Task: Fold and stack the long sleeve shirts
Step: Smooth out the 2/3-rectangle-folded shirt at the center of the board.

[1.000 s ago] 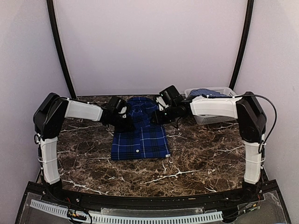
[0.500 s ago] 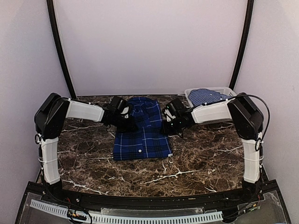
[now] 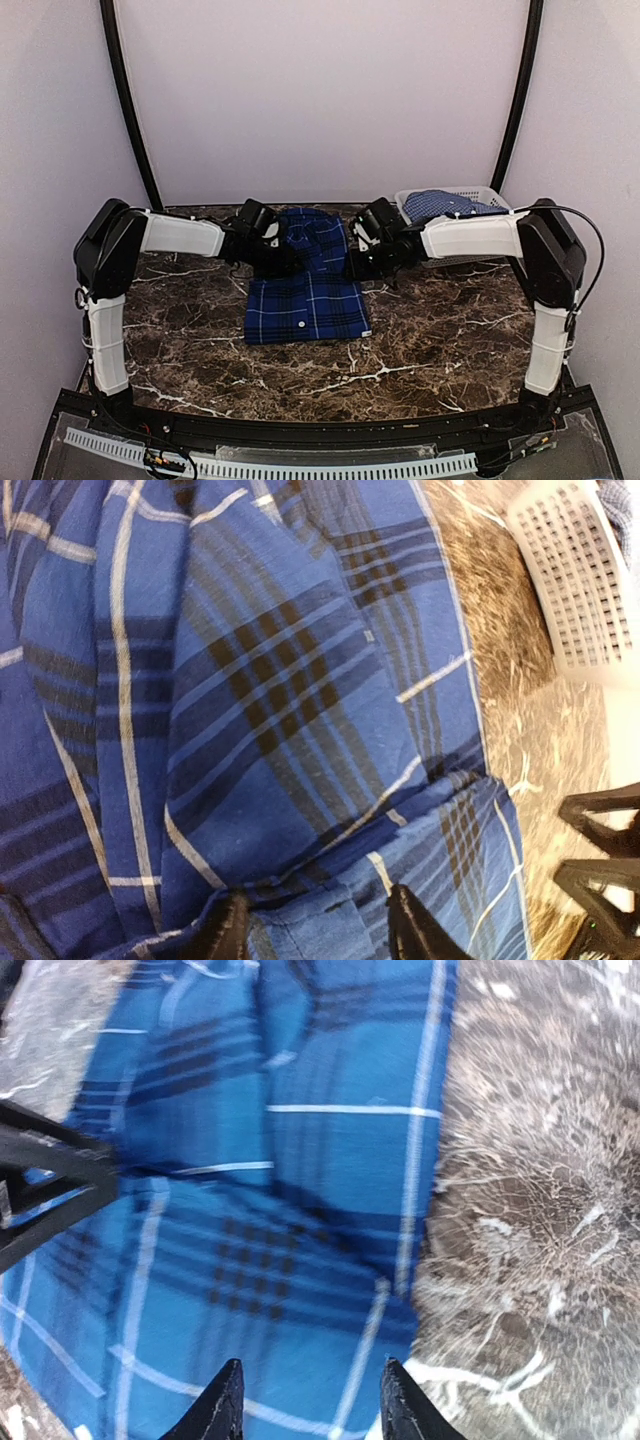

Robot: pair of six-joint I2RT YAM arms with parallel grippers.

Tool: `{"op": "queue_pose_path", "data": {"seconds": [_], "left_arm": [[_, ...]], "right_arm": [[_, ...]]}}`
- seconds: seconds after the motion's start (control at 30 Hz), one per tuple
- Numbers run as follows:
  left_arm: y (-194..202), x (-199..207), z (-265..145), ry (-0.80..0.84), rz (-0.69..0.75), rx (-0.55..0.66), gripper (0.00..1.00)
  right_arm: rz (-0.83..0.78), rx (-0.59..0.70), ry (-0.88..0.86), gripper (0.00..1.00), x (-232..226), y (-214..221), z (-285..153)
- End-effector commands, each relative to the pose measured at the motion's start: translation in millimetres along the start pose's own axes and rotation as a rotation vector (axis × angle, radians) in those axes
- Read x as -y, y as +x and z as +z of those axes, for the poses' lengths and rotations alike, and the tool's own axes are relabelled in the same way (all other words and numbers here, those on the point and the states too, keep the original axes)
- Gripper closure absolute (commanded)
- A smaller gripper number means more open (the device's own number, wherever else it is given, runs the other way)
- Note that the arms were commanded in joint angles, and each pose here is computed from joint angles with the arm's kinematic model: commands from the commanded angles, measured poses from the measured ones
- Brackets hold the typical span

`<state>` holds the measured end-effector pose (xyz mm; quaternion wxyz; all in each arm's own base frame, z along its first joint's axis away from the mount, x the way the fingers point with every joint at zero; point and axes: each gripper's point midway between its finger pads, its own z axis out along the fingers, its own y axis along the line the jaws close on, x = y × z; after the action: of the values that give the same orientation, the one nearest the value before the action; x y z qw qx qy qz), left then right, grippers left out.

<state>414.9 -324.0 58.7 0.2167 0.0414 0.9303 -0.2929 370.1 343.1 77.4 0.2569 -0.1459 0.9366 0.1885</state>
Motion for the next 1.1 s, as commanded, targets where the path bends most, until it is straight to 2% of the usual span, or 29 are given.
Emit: {"op": "queue_pose_path", "data": {"seconds": [0.0,0.2,0.27,0.57,0.7,1.07], "left_arm": [[-27,30,-44,0.025,0.047,0.09,0.48],[-21,28,-82,-0.001,0.051,0.132,0.44],[-10,25,-91,-0.002,0.042,0.118,0.45],[66,7,-118,0.083,-0.054,0.035,0.47],[97,8,-121,0.176,-0.105,-0.026,0.49],[160,-34,-99,0.099,-0.232,-0.183,0.59]], "right_arm": [[-0.04,0.042,0.001,0.56,-25,1,-26],[-0.036,0.017,-0.021,0.63,-42,38,-38],[-0.019,0.001,-0.04,0.67,-42,53,-40],[0.013,-0.107,0.023,0.73,-11,119,-20],[0.03,-0.131,0.035,0.73,-3,139,-21],[0.008,-0.141,0.047,0.71,-1,150,-31]]}}
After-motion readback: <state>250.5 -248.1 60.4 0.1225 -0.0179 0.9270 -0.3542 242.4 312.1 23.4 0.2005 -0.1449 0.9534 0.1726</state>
